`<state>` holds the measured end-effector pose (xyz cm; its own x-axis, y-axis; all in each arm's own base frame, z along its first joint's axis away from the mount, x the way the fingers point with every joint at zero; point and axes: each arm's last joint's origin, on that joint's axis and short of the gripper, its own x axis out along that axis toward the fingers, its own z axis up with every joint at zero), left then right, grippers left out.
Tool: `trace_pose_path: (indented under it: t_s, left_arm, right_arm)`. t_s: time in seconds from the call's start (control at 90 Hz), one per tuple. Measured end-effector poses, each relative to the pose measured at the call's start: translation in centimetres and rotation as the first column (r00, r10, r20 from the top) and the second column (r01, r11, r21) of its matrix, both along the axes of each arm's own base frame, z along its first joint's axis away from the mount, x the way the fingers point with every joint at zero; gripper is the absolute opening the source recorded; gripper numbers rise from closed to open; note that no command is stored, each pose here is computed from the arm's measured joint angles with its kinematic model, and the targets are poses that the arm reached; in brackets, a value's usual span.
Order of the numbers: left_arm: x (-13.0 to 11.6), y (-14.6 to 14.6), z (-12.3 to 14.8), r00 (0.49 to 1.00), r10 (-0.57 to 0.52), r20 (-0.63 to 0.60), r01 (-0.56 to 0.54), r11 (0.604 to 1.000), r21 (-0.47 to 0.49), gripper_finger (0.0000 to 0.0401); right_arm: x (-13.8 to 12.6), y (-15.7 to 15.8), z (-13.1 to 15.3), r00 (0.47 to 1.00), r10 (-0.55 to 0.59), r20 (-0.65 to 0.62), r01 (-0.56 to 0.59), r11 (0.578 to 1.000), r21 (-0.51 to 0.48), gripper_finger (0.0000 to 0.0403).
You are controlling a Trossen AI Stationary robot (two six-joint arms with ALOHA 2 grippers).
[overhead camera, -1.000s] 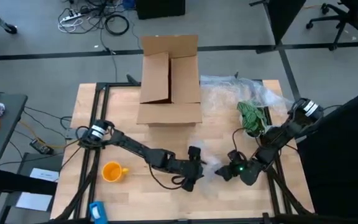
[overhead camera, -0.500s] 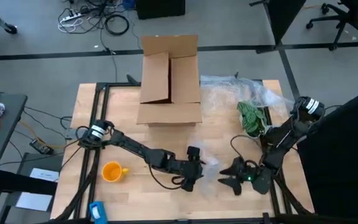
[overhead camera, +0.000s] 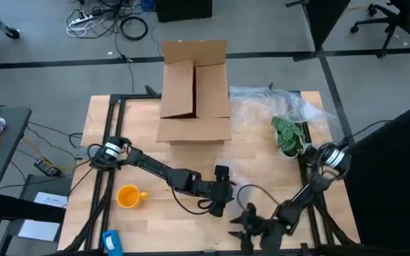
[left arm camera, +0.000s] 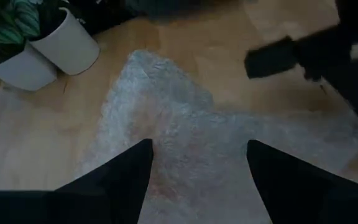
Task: Wrap mug
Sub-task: Wrap the orange cup with the bubble wrap
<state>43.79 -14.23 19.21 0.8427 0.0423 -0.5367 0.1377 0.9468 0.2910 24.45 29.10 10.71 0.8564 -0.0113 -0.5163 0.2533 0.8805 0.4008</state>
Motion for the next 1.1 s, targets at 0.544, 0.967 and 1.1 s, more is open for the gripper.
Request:
trace_pose_path:
  t_s: [0.544, 0.967, 1.1]
  left_arm:
    - [-4.4, -0.8, 5.7, 0.995, -0.043, -0.093, 0.048, 0.998, 0.047, 0.0248]
    - [0.5, 8.6, 1.0, 0.991, 0.043, -0.129, -0.035, 0.998, 0.060, 0.0248]
    - [1.1, 9.4, 0.5, 0.993, 0.017, -0.120, -0.014, 1.000, 0.023, 0.0248]
  right_arm:
    - [-4.1, -2.1, 0.3, 0.879, -0.354, -0.320, 0.257, 0.916, -0.307, 0.0072]
    - [-3.4, -3.2, 1.5, 0.903, -0.400, -0.155, 0.324, 0.873, -0.365, 0.0003]
    - [-2.7, -3.8, 1.9, 0.903, -0.421, -0.086, 0.362, 0.852, -0.378, 0.0002]
